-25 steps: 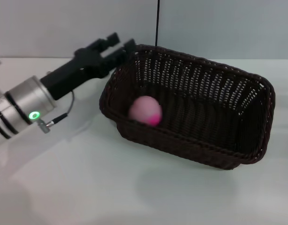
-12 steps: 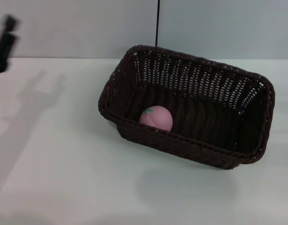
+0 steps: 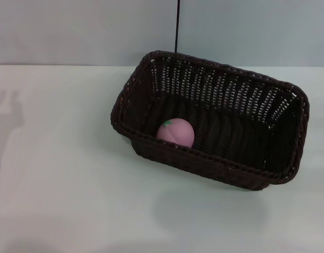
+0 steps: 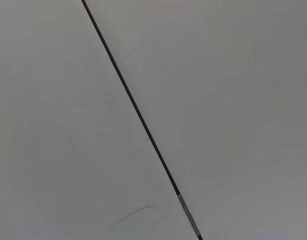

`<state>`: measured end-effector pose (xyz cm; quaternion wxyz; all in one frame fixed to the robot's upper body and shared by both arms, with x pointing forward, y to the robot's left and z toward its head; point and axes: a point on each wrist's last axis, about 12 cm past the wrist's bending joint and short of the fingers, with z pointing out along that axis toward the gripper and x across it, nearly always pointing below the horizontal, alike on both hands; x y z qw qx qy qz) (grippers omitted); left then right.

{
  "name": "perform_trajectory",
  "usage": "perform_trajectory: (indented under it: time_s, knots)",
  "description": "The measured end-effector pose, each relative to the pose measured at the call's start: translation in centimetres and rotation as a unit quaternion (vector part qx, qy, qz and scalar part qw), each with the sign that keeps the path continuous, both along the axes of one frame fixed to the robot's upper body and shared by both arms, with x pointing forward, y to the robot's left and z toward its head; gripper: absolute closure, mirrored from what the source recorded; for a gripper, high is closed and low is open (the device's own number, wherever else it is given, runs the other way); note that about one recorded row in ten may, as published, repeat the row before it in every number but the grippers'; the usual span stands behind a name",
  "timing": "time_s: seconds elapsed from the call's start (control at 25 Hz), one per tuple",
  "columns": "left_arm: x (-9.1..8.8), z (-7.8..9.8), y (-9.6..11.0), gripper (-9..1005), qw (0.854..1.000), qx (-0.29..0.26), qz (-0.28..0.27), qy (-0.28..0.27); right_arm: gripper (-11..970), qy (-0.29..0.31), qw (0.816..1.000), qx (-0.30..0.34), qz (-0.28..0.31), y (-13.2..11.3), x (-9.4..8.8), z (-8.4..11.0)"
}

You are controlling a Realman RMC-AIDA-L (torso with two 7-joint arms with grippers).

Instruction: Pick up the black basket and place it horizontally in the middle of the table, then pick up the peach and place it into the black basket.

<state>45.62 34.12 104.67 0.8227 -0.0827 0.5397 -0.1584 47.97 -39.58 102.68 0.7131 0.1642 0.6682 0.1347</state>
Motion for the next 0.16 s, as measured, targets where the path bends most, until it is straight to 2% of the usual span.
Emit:
perform_trajectory:
  time_s: [0.16]
  knots:
    - [-0.02,-0.07,-0.07,658,1.000,-0.004,0.001,0.002,688,0.000,1.000,0.000,0.000,0.06,0.02,-0.01]
